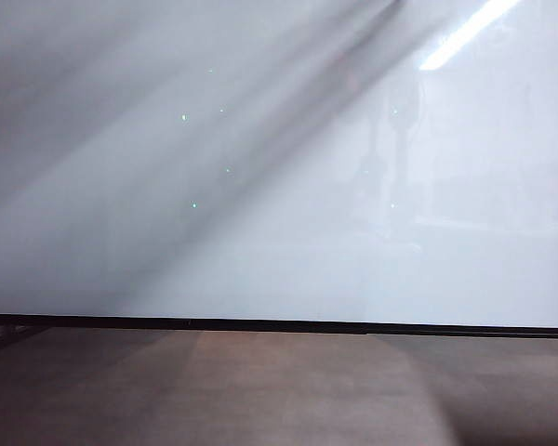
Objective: Reach to the right to find the marker pen, pick it up, and write the number 0 on the whiteboard.
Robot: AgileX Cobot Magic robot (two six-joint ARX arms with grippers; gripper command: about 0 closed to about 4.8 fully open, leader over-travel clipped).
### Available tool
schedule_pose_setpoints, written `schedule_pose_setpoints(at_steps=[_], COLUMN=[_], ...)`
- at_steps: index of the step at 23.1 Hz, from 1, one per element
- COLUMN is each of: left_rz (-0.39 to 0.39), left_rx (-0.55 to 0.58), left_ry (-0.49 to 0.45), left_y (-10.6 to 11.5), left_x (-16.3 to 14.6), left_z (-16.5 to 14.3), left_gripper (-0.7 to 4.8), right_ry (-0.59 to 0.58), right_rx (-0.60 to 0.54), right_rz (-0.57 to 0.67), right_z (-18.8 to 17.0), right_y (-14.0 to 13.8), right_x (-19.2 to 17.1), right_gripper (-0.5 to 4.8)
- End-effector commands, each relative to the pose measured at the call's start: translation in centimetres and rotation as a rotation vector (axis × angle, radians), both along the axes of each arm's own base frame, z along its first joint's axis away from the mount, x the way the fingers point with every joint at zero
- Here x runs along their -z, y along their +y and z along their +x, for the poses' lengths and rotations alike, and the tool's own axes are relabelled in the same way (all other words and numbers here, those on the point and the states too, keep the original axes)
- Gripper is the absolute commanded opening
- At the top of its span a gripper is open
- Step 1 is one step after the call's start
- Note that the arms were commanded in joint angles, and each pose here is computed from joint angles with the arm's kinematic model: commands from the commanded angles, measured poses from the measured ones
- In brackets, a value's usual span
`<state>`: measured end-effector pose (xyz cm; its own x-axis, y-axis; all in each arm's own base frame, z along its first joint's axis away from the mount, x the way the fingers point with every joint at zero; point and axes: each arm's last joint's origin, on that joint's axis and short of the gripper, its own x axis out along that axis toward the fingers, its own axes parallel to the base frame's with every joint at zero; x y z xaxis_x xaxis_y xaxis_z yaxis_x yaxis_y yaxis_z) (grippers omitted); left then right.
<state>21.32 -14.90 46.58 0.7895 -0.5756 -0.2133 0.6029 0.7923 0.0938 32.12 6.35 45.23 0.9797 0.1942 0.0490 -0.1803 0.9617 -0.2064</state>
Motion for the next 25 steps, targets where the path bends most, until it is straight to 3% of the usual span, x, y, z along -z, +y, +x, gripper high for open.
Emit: schedule_pose_setpoints(at_steps=[1, 25], left_rz=[-0.007, 0.033], left_rx=[0.0, -0.018], left_ry=[-0.017, -0.046], left_y=[0.09, 0.15], left_x=[-0.28, -0.29], left_z=[-0.14, -0.09], left_gripper=[-0.05, -0.05], right_ry=[-0.03, -0.009], right_rx=[-0.001, -0.006], right_rz=[0.004, -0.002], right_z=[-0.16, 0.7], right_y=[-0.03, -0.28], right_x=[-0.5, 0.2], right_gripper=[-0.06, -0.06])
